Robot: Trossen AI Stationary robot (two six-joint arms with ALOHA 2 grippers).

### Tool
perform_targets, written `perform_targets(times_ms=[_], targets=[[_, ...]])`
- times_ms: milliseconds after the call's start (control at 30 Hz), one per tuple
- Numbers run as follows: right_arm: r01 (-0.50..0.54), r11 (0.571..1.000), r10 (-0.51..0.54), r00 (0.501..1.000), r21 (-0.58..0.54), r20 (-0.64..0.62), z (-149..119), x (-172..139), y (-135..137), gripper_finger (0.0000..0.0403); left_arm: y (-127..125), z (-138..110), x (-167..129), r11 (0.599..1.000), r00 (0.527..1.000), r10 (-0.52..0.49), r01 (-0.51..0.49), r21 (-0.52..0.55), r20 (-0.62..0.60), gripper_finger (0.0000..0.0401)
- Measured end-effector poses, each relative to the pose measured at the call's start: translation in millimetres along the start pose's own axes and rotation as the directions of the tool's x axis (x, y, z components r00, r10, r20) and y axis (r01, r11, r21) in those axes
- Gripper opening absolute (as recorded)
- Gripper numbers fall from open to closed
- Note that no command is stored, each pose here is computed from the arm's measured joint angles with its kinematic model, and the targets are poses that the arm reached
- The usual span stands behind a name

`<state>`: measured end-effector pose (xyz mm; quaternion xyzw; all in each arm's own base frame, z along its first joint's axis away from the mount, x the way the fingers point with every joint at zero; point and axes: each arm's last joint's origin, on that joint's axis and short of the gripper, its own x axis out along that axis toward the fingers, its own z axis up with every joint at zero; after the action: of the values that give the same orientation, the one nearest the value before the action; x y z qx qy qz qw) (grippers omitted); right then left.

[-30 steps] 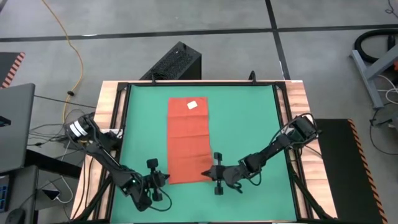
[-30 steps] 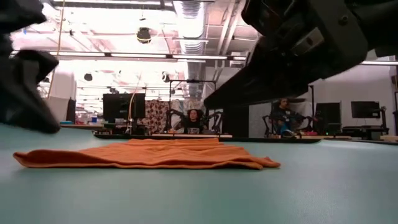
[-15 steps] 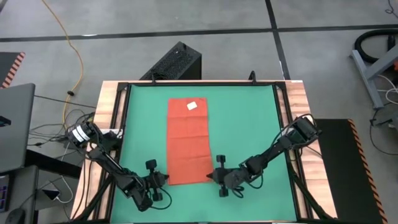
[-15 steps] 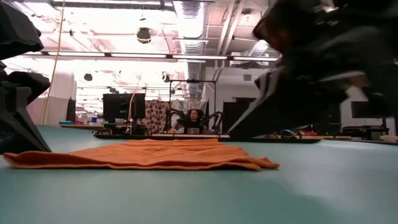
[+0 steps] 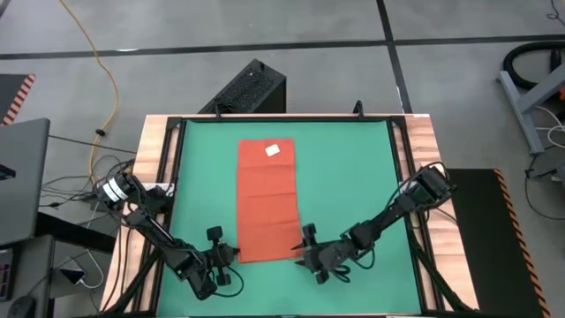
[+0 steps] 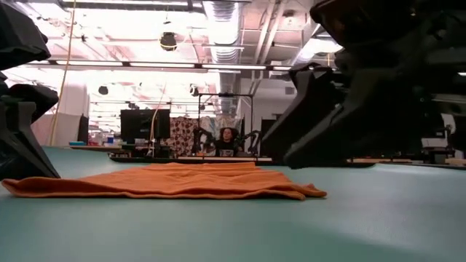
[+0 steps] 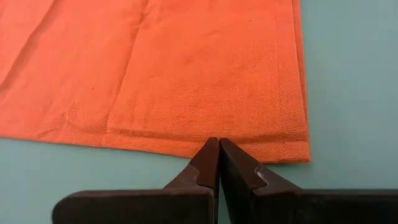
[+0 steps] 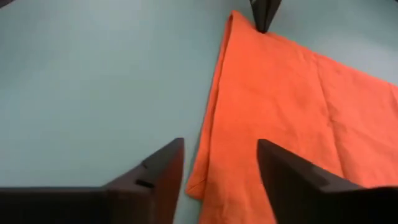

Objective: Roll towel
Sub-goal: Roll the orange microfiber towel

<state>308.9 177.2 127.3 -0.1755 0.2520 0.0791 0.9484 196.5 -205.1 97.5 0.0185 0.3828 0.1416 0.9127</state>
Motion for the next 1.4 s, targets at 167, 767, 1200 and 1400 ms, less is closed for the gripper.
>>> perform_targets(times_ms=[167,767,1200,1400], targets=[[0.011,1.0,-0.011,1.0,0.012,0.007,0.2,2.0,-3.8,0.0263,0.2,-0.1,0.2,1.0,1.0,0.005,-0.005,-0.001,0.006,0.0],[0.142,0.986,-0.127,0.98,0.093,-0.152,-28.9,24.0,8.7,0.0249,-0.4,0.3,0.4,1.0,1.0,0.001,-0.001,-0.011,0.012,0.0],[0.187,0.974,-0.158,0.965,0.13,-0.209,-36.5,23.5,6.8,0.0104,-0.3,0.3,0.4,1.0,1.0,0.002,-0.002,-0.002,0.013,0.0],[0.194,0.973,-0.166,0.964,0.124,-0.207,-35.7,22.8,9.9,0.0037,-3.8,4.9,-0.7,1.0,0.999,-0.006,0.007,-0.019,0.036,0.0]])
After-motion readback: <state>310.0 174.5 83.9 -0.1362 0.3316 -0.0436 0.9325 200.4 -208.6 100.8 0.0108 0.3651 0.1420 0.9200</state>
